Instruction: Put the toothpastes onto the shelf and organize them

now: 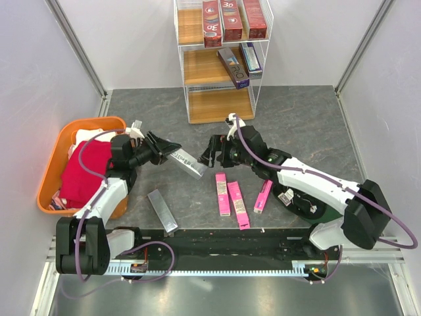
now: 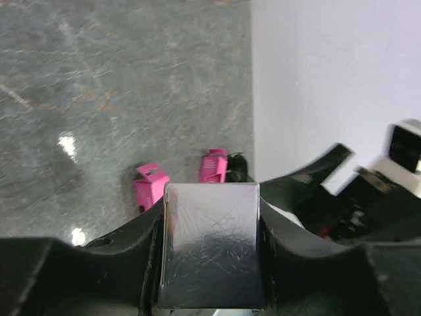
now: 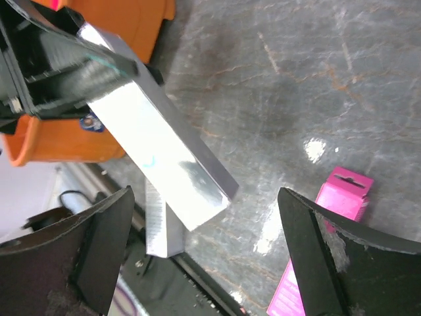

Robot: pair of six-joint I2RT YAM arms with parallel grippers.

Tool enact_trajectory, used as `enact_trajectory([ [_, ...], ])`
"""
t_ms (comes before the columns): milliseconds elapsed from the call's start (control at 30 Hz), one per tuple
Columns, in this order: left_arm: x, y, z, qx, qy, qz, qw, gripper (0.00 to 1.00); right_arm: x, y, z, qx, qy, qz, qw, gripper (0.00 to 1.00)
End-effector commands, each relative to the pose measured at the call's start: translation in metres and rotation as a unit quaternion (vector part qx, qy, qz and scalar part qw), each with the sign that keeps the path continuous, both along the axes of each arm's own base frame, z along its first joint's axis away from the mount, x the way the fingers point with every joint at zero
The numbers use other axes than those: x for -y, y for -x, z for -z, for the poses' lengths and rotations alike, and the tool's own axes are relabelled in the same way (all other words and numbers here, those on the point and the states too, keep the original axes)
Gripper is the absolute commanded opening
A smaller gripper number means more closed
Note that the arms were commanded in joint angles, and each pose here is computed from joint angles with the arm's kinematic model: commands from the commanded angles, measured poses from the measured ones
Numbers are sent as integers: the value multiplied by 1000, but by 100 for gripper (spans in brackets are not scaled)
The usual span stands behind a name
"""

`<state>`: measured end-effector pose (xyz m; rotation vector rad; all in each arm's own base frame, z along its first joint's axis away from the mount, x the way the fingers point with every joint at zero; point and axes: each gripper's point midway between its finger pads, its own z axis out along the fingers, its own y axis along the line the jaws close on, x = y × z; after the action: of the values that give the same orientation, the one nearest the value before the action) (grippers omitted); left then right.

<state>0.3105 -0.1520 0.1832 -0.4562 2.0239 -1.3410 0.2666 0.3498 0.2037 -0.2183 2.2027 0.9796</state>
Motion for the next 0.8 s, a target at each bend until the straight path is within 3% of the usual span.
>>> enact_trajectory([
  [0,3,-3,-52,68,60,25,996,11,-14,22,-34,-5,-107,-68,992,98],
  [433,-3,-2,-94,98,104,23,989,11,-15,51,-70,21,-217,-125,968,98],
  [767,1,11,-111,116,131,43,984,11,-16,33,-31,-14,-183,-82,980,98],
])
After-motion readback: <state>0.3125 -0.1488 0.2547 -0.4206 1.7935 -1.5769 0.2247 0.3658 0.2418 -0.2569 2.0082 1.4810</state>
